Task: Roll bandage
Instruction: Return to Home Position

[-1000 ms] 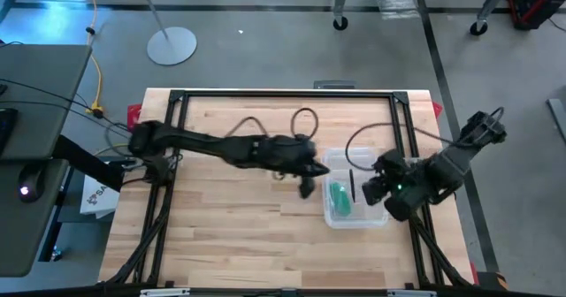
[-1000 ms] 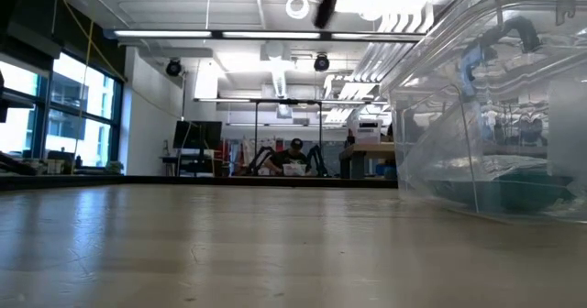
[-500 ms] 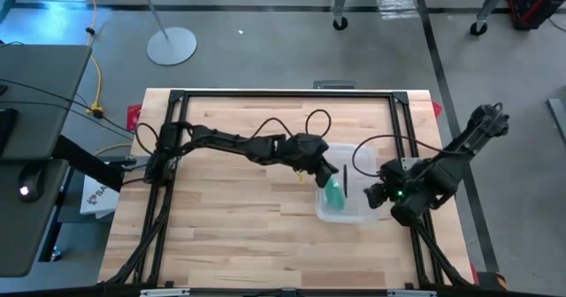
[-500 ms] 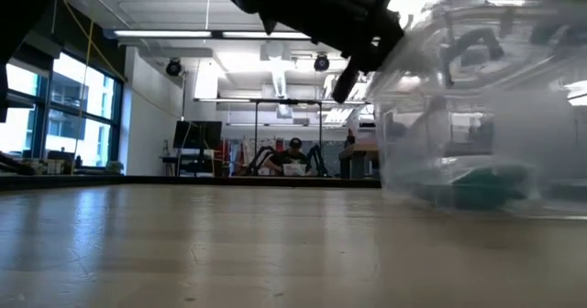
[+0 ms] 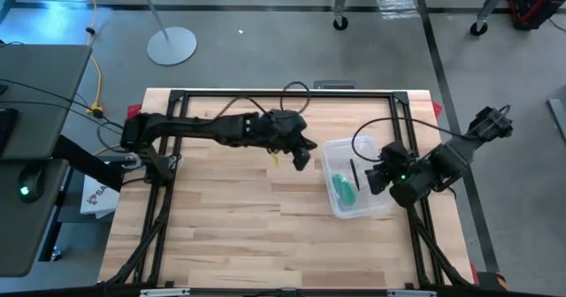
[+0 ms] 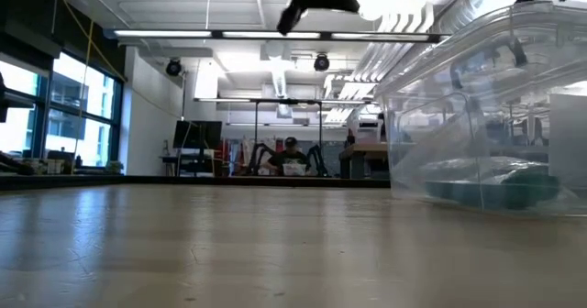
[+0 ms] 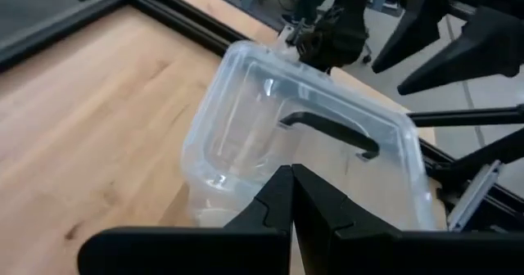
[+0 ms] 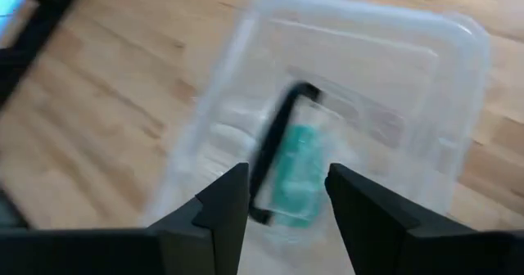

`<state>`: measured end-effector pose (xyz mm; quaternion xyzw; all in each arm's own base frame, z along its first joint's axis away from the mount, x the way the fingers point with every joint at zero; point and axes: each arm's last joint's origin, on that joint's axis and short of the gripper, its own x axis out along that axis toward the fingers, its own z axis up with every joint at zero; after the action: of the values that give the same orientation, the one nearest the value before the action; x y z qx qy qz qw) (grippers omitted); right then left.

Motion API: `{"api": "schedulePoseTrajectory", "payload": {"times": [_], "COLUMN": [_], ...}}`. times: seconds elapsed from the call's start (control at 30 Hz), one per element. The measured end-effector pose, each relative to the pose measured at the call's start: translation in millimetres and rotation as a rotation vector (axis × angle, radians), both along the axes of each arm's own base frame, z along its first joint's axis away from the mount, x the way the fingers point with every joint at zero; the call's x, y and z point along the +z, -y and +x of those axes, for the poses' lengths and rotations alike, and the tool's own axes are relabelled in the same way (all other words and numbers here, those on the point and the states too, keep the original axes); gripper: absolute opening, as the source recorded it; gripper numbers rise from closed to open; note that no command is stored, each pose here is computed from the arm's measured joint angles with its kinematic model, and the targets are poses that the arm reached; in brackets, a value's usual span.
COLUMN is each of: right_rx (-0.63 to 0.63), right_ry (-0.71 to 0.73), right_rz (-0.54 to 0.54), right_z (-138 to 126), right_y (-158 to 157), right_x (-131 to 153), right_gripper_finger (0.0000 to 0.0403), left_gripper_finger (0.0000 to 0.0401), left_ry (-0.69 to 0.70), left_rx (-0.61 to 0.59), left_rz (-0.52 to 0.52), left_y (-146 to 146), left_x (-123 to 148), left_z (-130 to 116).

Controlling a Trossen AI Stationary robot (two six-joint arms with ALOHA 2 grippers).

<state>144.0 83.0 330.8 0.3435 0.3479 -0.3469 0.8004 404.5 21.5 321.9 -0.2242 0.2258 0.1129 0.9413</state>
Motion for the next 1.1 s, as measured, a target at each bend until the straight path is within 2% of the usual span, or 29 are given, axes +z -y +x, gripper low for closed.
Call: {"api": "schedulePoseTrajectory", "payload": {"times": [0.1, 0.2, 0.27, 0.33, 0.43, 0.53, 0.73, 0.8, 0.87, 1.0, 1.07, 1.1], "right_rx": [0.073, 0.222, 0.317, 0.354, 0.31, 0.2, -0.021, -0.064, -0.039, 0.18, 0.191, 0.18], "right_ry": [0.066, 0.152, 0.194, 0.205, 0.112, 0.029, -0.205, -0.236, -0.194, 0.014, -0.004, -0.06], "right_rz": [0.003, 0.04, 0.085, 0.121, 0.104, 0.12, 0.15, 0.161, 0.17, 0.192, 0.191, 0.194], "right_z": [8, 22, 33, 43, 52, 55, 42, 38, 39, 58, 67, 69], "right_y": [2, 1, 3, 7, 17, 29, 42, 43, 42, 34, 35, 36], "right_x": [18, 35, 40, 37, 19, 5, -11, -12, -8, 6, -1, -10], "right_gripper_finger": [0.0164, 0.0164, 0.0163, 0.0159, 0.0148, 0.0137, 0.0126, 0.0126, 0.0126, 0.0125, 0.0122, 0.0119], "left_gripper_finger": [0.0, 0.0, 0.0, 0.0, 0.0, 0.0, 0.0, 0.0, 0.0, 0.0, 0.0, 0.0], "left_ry": [0.011, 0.001, -0.004, -0.003, -0.014, -0.057, -0.148, -0.176, -0.202, -0.227, -0.228, -0.229], "left_rx": [0.0, -0.008, -0.008, -0.009, -0.018, -0.021, -0.057, -0.072, -0.083, -0.107, -0.123, -0.129], "left_rz": [0.008, 0.009, 0.013, 0.015, 0.028, 0.028, 0.056, 0.066, 0.07, 0.083, 0.099, 0.107], "left_y": [2, 6, 8, 9, 10, 11, 17, 19, 22, 28, 30, 30], "left_x": [16, 21, 23, 23, 21, 17, 10, 8, 6, 4, 4, 4], "left_z": [-13, -20, -22, -22, -21, -22, -27, -29, -30, -32, -32, -32]}}
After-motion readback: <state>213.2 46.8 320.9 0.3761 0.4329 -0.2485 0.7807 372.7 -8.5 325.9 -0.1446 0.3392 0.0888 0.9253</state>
